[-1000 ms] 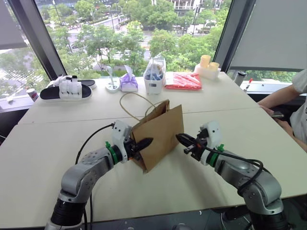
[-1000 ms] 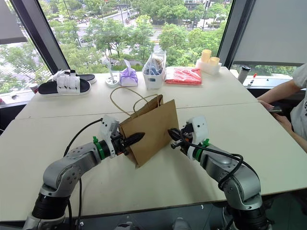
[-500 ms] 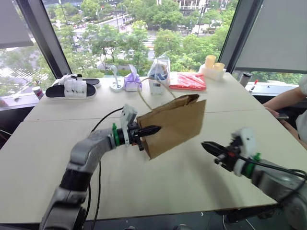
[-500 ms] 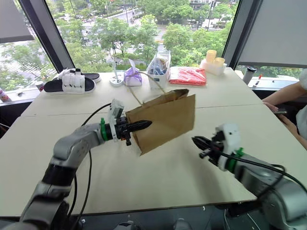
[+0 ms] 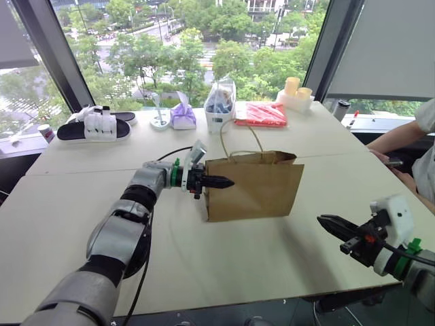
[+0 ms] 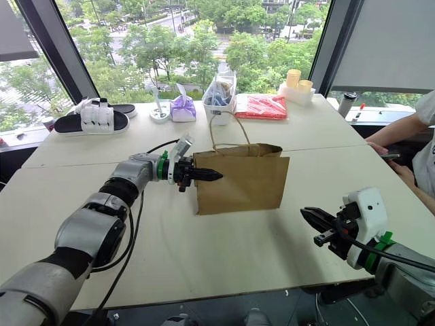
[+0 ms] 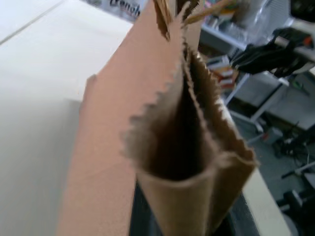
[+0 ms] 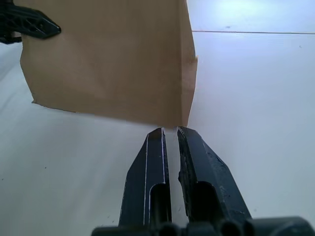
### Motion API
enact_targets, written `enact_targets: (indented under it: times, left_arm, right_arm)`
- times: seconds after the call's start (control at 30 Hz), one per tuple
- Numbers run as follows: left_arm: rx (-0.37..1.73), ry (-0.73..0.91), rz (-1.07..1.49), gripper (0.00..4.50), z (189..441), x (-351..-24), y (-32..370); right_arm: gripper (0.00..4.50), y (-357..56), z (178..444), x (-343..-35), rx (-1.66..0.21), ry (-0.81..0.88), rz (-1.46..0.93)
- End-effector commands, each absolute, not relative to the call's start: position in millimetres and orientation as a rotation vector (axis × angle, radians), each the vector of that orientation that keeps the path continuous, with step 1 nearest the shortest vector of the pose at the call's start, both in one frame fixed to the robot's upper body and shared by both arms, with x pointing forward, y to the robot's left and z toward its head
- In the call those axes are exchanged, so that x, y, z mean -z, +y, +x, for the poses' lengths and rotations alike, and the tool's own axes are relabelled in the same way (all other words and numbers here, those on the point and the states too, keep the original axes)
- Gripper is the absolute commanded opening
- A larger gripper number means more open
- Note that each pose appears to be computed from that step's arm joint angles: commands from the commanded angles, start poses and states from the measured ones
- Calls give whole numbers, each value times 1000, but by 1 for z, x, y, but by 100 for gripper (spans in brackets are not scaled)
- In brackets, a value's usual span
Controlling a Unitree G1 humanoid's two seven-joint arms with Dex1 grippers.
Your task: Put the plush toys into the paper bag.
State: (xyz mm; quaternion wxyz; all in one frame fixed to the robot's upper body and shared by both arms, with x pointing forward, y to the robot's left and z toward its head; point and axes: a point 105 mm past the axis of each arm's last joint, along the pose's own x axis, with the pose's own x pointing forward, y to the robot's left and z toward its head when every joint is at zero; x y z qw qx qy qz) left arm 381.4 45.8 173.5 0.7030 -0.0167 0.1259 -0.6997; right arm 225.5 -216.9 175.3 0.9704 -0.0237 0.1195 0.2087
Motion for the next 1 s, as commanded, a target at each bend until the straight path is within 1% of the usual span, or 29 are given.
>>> enact_targets:
  times: [0.03, 0.07, 0.1, 0.2, 0.23, 0.33, 0.4, 0.53, 0.63, 0.73, 0.83, 0.93, 1.0]
  left_arm:
    - [1570, 244, 27, 171, 384, -186, 45]
    - [1559, 237, 54, 213, 385, -185, 48]
    - [1559, 237, 67, 269, 385, -184, 51]
    - [1529, 215, 73, 418, 388, -187, 65]
    - [1524, 205, 76, 448, 388, -189, 69]
    - [1474, 164, 100, 448, 391, -193, 87]
    - [1409, 118, 74, 448, 395, -202, 104]
    - [1345, 44, 30, 448, 383, -217, 129]
    - [1262, 15, 27, 448, 367, -218, 134]
    - [1209, 9, 9, 448, 344, -218, 136]
    - [1142, 21, -8, 448, 319, -213, 142]
    - [1077, 44, -36, 448, 293, -207, 144]
    - [1045, 59, -34, 448, 284, -203, 145]
  right_arm:
    - [37, -207, 224, -184, -447, 203, -58]
    - [37, -204, 225, -184, -463, 207, -61]
    - [37, -202, 226, -183, -477, 211, -65]
    - [37, -197, 231, -184, -512, 218, -83]
    - [37, -196, 232, -184, -522, 220, -89]
    - [37, -193, 237, -184, -558, 231, -121]
    - [37, -191, 241, -184, -596, 241, -143]
    - [37, -187, 246, -185, -658, 249, -176]
    - [37, -187, 249, -183, -682, 244, -174]
    - [37, -183, 250, -177, -707, 253, -163]
    - [37, -171, 251, -175, -765, 251, -150]
    - [37, -168, 254, -177, -787, 244, -151]
    - [37, -170, 255, -178, -791, 245, -153]
